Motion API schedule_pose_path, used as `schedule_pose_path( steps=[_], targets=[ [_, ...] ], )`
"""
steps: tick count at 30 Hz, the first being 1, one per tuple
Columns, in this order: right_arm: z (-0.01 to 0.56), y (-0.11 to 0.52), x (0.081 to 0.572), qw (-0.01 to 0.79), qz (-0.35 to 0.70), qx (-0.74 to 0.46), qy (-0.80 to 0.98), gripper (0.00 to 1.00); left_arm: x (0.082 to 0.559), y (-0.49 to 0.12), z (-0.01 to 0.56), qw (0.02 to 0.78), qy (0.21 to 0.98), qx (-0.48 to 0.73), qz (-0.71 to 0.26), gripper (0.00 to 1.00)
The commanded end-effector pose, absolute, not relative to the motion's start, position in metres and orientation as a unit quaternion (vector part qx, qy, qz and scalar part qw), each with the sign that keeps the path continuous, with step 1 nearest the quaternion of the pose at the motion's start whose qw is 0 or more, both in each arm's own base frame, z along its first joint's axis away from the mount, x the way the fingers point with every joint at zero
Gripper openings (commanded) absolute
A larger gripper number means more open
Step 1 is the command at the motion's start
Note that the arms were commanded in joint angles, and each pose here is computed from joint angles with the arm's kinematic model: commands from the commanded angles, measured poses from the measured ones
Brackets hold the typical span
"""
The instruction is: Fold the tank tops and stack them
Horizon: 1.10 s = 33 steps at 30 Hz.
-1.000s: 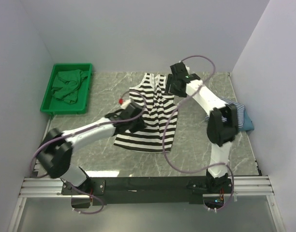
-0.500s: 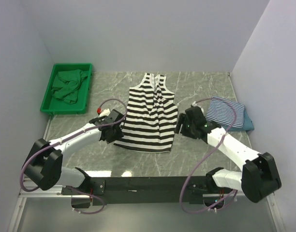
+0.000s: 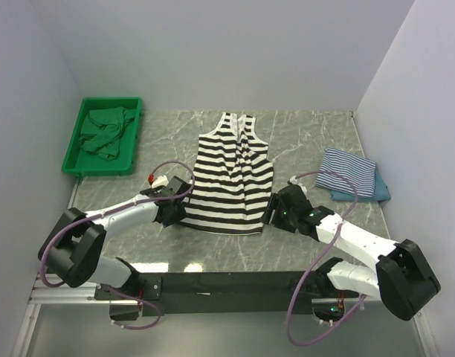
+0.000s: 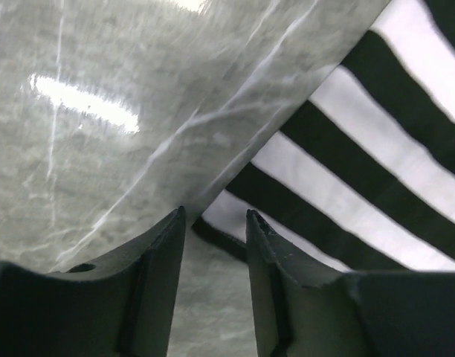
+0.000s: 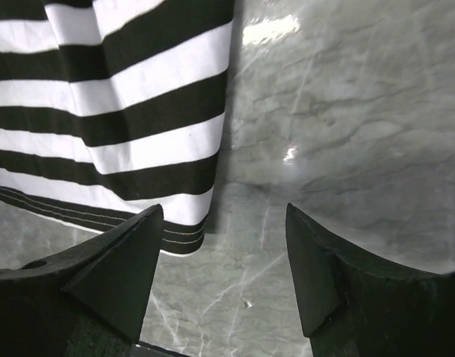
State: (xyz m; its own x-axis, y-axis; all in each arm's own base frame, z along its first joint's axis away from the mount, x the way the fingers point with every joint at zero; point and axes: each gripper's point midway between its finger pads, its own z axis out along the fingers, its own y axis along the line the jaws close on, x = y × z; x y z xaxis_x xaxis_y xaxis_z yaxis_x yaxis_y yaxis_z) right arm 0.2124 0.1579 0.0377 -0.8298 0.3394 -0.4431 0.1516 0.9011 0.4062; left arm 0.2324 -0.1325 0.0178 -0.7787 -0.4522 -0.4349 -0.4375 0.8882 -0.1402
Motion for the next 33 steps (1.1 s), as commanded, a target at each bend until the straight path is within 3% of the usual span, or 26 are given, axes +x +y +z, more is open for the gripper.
schedule_pose_path(
  steps=[1,5,8,9,11,12,13,14,21,24,26,27,29,33],
  targets=[
    [0.039,0.172,0.223,0.281,0.197,0.147,0.928,0.73,0.242,-0.138,0.009,0.244,0.939,-0.242,-0.026,0.43],
    [0.025,0.173,0.223,0.27,0.19,0.161,0.93,0.69,0.246,-0.138,0.007,0.248,0.938,-0.241,-0.021,0.27],
    [0.021,0.179,0.23,0.268,0.196,0.163,0.929,0.59,0.254,-0.14,0.015,0.262,0.936,-0.235,-0.026,0.12],
    [0.014,0.179,0.231,0.261,0.185,0.163,0.933,0.47,0.256,-0.14,0.018,0.266,0.935,-0.233,-0.027,0.03],
    [0.016,0.184,0.239,0.26,0.181,0.156,0.935,0.32,0.264,-0.144,0.033,0.282,0.932,-0.226,-0.036,0.01],
    [0.012,0.181,0.242,0.259,0.164,0.158,0.939,0.12,0.267,-0.147,0.04,0.287,0.931,-0.22,-0.042,0.01],
    [0.011,0.173,0.24,0.253,0.143,0.153,0.944,0.02,0.27,-0.15,0.048,0.292,0.93,-0.216,-0.049,0.0],
    [0.019,0.17,0.248,0.262,0.132,0.156,0.943,0.0,0.276,-0.158,0.067,0.308,0.926,-0.208,-0.071,0.01],
    [0.108,0.108,0.265,0.34,0.05,0.141,0.928,0.0,0.28,-0.199,0.163,0.373,0.892,-0.169,-0.193,0.01],
    [0.125,0.102,0.261,0.313,0.001,0.087,0.946,0.03,0.283,-0.198,0.181,0.388,0.879,-0.178,-0.211,0.0],
    [0.126,0.108,0.259,0.299,-0.03,0.053,0.952,0.11,0.287,-0.191,0.181,0.391,0.879,-0.186,-0.2,0.01],
    [0.115,0.113,0.258,0.285,-0.039,0.042,0.957,0.25,0.29,-0.185,0.177,0.389,0.879,-0.196,-0.195,0.0],
    [0.102,0.126,0.256,0.273,-0.03,0.031,0.961,0.41,0.289,-0.179,0.166,0.375,0.884,-0.204,-0.191,0.01],
    [0.093,0.133,0.253,0.279,-0.011,0.057,0.959,0.53,0.283,-0.154,0.15,0.371,0.884,-0.238,-0.156,0.0]
  ],
)
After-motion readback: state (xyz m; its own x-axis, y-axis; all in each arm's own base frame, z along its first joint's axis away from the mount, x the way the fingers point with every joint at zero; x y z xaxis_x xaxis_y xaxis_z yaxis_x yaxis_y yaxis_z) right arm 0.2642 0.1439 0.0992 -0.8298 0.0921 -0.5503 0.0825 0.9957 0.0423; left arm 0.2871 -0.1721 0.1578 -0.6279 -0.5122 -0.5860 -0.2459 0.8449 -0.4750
